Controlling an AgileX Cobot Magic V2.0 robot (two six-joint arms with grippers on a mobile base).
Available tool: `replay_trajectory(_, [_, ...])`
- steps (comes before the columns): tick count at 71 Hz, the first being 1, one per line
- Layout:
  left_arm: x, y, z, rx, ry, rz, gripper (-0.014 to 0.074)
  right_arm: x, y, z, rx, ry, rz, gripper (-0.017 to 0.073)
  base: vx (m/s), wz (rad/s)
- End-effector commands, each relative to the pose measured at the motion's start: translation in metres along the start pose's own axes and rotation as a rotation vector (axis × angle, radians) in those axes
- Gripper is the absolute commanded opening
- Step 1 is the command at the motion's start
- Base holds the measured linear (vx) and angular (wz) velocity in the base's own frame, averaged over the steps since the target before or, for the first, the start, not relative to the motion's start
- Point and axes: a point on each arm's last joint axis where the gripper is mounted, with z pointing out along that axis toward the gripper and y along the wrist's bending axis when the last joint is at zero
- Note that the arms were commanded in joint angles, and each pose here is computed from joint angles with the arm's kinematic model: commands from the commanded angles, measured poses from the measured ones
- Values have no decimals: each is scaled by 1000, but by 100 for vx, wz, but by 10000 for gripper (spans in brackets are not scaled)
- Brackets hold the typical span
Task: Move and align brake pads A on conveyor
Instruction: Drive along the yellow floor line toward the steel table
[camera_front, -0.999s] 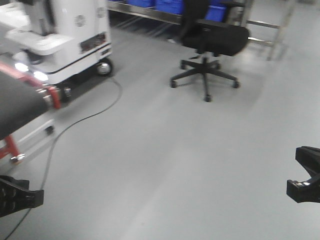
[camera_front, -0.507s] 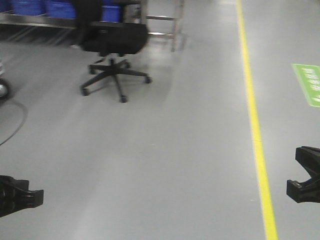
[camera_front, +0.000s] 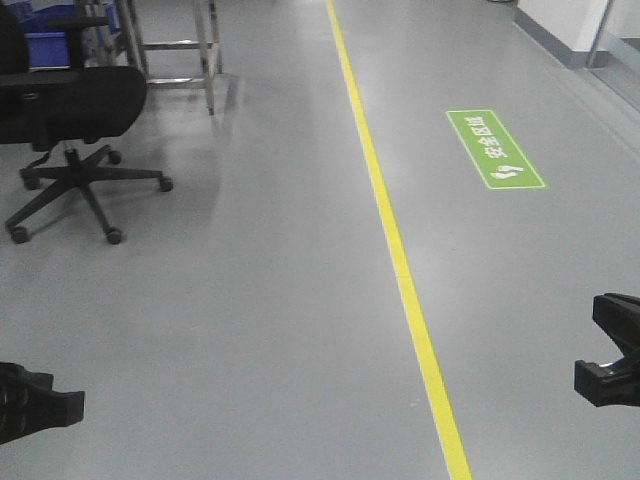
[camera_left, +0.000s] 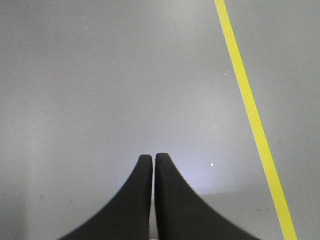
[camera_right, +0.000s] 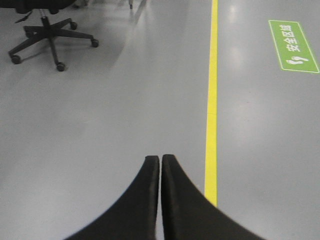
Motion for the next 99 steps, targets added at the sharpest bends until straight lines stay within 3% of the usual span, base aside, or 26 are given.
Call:
replay_trajectory(1, [-10,-2,-8,25,-70,-3,-6,-15,0,-4,-8,-100,-4,-8,37,-25])
replay_trajectory(60, [0,3,-8,-29,35,-4,-6,-15,0,-4,-8,-100,-4,-8,54,-7])
replay_trajectory(99, [0,3,-7,-29,37,-4,-6,-15,0,-4,-8,-100,-4,-8,68,-6])
